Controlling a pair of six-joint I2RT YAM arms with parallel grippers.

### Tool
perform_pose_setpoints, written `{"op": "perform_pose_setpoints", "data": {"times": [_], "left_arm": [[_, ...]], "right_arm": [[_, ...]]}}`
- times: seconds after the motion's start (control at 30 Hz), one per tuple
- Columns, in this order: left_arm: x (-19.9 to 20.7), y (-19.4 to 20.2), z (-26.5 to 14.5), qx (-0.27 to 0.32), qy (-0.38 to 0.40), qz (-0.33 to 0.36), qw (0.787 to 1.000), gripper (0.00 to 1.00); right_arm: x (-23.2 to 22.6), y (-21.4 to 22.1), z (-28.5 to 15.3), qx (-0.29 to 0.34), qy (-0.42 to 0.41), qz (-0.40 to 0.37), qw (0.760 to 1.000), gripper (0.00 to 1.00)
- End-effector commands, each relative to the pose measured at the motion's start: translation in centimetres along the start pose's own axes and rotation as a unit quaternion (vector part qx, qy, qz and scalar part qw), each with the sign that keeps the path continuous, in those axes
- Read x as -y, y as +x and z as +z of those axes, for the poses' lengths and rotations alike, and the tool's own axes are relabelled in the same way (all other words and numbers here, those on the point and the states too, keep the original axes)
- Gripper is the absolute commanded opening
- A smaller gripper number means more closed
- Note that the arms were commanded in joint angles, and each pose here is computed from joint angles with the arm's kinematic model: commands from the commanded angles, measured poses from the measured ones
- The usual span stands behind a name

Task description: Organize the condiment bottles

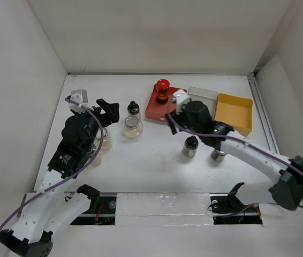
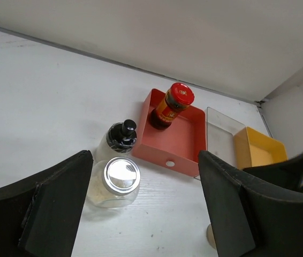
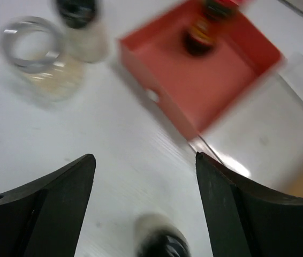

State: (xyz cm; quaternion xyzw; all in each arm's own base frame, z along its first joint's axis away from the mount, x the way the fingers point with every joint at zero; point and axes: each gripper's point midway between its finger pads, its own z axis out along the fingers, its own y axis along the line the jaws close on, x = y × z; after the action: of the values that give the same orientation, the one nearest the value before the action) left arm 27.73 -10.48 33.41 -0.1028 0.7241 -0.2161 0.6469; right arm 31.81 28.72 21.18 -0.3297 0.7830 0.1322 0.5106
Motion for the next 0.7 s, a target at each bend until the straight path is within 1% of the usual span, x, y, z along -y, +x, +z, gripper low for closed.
{"op": "perform_pose_setpoints", "data": {"times": [0.0, 0.03, 0.07, 0.1, 0.13, 0.17, 0.2, 0.23, 0.27, 0.3, 0.33, 0.37, 0.43, 0.47, 0.5, 0.53, 0.57, 0.67], "left_arm": [[0.1, -1.0, 0.0, 0.018, -0.002, -0.015, 1.0, 0.76], [0.1, -1.0, 0.0, 0.018, -0.002, -0.015, 1.0, 0.77], [0.0, -0.7, 0.3, 0.014, -0.004, -0.014, 1.0, 0.77], [0.2, -0.6, 0.2, 0.011, 0.0, -0.014, 1.0, 0.79], [0.0, -0.2, 0.4, 0.004, -0.004, -0.011, 1.0, 0.79], [0.2, -0.1, 0.4, 0.001, 0.001, -0.011, 1.0, 0.8], [0.3, 0.0, 0.4, -0.001, 0.005, -0.011, 1.0, 0.8], [0.4, 0.0, 0.4, -0.001, 0.005, -0.016, 1.0, 0.81], [0.4, 0.0, 0.4, -0.001, 0.005, -0.016, 1.0, 0.82], [0.3, 0.2, 0.6, -0.005, 0.003, -0.015, 1.0, 0.82], [0.3, 0.2, 0.6, -0.005, 0.003, -0.015, 1.0, 0.82], [0.3, 0.2, 0.6, -0.005, 0.003, -0.015, 1.0, 0.82], [0.7, 0.4, 0.5, -0.011, 0.014, -0.015, 1.0, 0.84], [0.7, 0.4, 0.5, -0.011, 0.014, -0.015, 1.0, 0.84], [0.7, 0.4, 0.5, -0.011, 0.014, -0.015, 1.0, 0.84], [0.7, 0.4, 0.5, -0.011, 0.014, -0.015, 1.0, 0.84], [0.9, 0.5, 0.5, -0.014, 0.019, -0.015, 1.0, 0.84], [1.0, 0.2, 0.2, -0.009, 0.022, -0.016, 1.0, 0.84]], "right_arm": [[8.4, 3.2, -6.4, -0.016, 0.182, 0.121, 0.976, 0.81], [11.2, 4.5, -8.1, -0.016, 0.237, 0.152, 0.959, 0.81], [12.0, 7.2, -9.1, -0.032, 0.262, 0.175, 0.949, 0.81], [12.8, 7.7, -11.0, -0.015, 0.281, 0.208, 0.937, 0.83], [13.5, 8.9, -11.9, -0.018, 0.296, 0.223, 0.929, 0.84], [14.9, 10.2, -12.9, -0.024, 0.323, 0.244, 0.914, 0.91], [15.2, 11.4, -13.6, -0.034, 0.335, 0.26, 0.905, 0.93], [15.2, 13.0, -14.2, -0.061, 0.345, 0.277, 0.895, 0.95], [15.8, 13.8, -14.8, -0.073, 0.36, 0.282, 0.886, 0.95], [16.0, 14.4, -14.9, -0.085, 0.365, 0.283, 0.883, 0.97], [16.0, 15.7, -14.8, -0.112, 0.371, 0.288, 0.876, 1.0], [16.3, 16.4, -15.0, -0.129, 0.379, 0.291, 0.869, 1.0], [16.6, 18.2, -14.7, -0.165, 0.367, 0.317, 0.859, 1.0], [16.6, 18.4, -14.6, -0.169, 0.367, 0.317, 0.858, 1.0], [16.4, 18.8, -14.2, -0.171, 0.349, 0.327, 0.862, 1.0], [15.9, 19.8, -13.7, -0.181, 0.339, 0.333, 0.861, 1.0], [15.7, 20.0, -13.3, -0.177, 0.326, 0.342, 0.863, 0.98], [15.1, 21.8, -13.3, -0.2, 0.319, 0.353, 0.857, 0.95]]}}
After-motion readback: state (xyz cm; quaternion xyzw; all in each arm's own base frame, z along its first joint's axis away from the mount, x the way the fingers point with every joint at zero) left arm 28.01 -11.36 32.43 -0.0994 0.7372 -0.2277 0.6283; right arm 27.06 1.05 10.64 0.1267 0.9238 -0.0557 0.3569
